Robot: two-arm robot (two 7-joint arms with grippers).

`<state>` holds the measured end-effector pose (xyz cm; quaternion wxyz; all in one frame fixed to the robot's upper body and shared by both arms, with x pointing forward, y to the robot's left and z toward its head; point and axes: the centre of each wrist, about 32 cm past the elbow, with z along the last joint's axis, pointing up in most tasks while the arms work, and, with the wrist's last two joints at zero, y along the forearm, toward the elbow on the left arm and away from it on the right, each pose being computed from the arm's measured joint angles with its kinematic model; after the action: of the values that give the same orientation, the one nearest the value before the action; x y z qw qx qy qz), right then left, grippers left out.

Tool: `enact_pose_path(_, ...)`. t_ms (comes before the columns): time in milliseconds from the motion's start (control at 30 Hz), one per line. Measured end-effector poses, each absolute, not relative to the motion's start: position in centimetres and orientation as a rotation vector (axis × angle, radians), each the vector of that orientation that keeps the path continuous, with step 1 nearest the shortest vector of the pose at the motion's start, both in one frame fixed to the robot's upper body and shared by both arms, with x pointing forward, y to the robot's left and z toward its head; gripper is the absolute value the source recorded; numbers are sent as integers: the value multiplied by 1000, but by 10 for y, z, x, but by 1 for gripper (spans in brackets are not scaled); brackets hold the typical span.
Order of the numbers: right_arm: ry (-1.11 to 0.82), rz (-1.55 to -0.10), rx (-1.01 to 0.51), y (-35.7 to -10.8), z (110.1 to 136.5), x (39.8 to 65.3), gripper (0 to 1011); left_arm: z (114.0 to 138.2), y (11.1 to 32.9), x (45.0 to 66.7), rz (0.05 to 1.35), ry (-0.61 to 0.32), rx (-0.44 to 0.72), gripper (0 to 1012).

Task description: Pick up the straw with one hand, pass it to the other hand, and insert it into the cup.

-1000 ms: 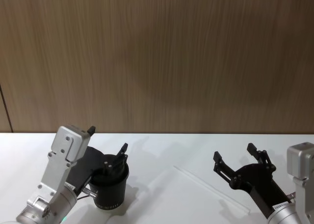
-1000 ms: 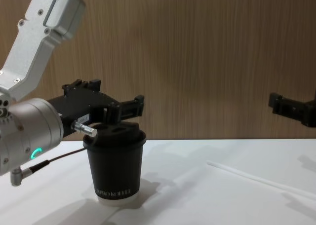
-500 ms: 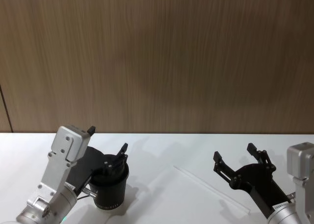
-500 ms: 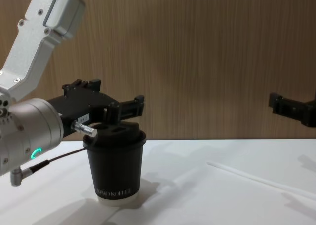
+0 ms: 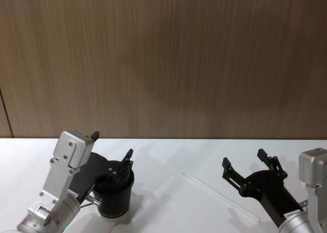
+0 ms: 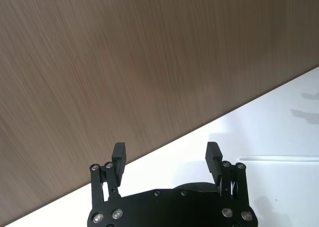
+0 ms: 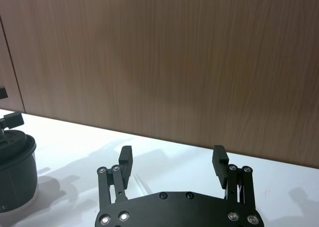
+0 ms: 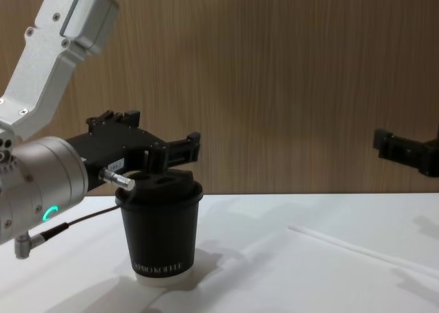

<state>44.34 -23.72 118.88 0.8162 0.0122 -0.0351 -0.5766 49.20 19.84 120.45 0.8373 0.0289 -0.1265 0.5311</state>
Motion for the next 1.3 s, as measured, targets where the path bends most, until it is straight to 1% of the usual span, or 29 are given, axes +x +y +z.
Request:
enact_pose_path(200,-76,-1221,13,-238,1192,445,1001,1204,198,492,1124,-268,61,1003)
enact_pose_path(500,-89,-1159,-38,-247,1206,448,1001,1204,198,492,1124,-268,61,1003)
enact_pose_path(933,-80,-1049,-121,-280,1218,455,1001,1204,198,492,1124,-268,61,1003)
enact_pose_path(1300,-13,-996,-190,-301,1215,470,1001,1204,198,492,1124,-268,61,1003)
